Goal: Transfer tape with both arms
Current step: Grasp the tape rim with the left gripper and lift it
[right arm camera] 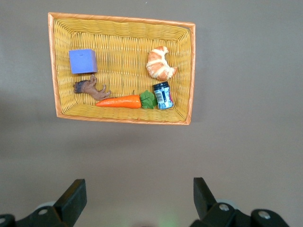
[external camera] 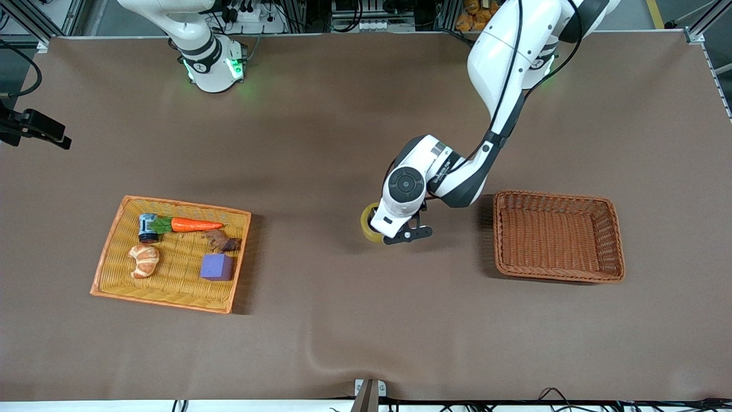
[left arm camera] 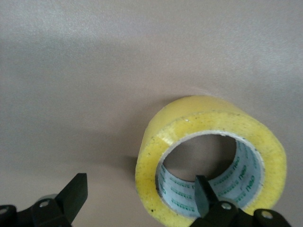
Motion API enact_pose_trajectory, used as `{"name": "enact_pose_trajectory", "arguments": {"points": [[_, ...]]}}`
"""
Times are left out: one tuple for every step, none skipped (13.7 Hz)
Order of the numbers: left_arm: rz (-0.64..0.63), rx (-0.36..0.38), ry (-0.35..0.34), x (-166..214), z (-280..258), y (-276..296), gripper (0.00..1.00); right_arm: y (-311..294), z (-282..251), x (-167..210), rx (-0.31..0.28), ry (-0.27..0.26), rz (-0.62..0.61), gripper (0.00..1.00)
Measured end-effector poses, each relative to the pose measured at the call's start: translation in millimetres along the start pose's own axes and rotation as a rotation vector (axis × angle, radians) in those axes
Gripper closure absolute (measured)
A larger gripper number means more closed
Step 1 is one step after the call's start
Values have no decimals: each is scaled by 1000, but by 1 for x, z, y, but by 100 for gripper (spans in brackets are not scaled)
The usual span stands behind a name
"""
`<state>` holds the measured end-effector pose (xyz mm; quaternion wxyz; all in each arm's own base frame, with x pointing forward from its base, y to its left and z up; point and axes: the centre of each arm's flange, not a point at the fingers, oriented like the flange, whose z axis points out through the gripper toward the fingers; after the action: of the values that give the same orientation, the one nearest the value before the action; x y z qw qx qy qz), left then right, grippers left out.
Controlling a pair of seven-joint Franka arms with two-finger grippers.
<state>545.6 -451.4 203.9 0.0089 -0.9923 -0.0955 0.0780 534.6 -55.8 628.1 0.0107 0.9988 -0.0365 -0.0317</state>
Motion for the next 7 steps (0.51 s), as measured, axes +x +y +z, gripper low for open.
{"name": "enact_pose_trajectory", "arguments": {"points": [[0, 2, -2, 0, 2, 0, 0, 0, 0, 0, 0, 1, 0, 0], [-1, 3, -3, 0, 3, 0, 0, 0, 0, 0, 0, 1, -1, 0], [-1, 6, -6, 0, 6, -1, 0, -1, 0, 0, 0, 1, -2, 0], [-1, 7, -7, 1, 10, -1, 5, -2, 0, 0, 0, 1, -3, 0], [-2, 5, -6, 1, 14, -1, 6, -2, 0, 0, 0, 1, -4, 0], [-2, 4, -6, 2, 17, 0, 16, -2, 0, 0, 0, 1, -4, 0], [-3, 2, -5, 2, 18, 0, 26, -2, 0, 0, 0, 3, -4, 0]]}}
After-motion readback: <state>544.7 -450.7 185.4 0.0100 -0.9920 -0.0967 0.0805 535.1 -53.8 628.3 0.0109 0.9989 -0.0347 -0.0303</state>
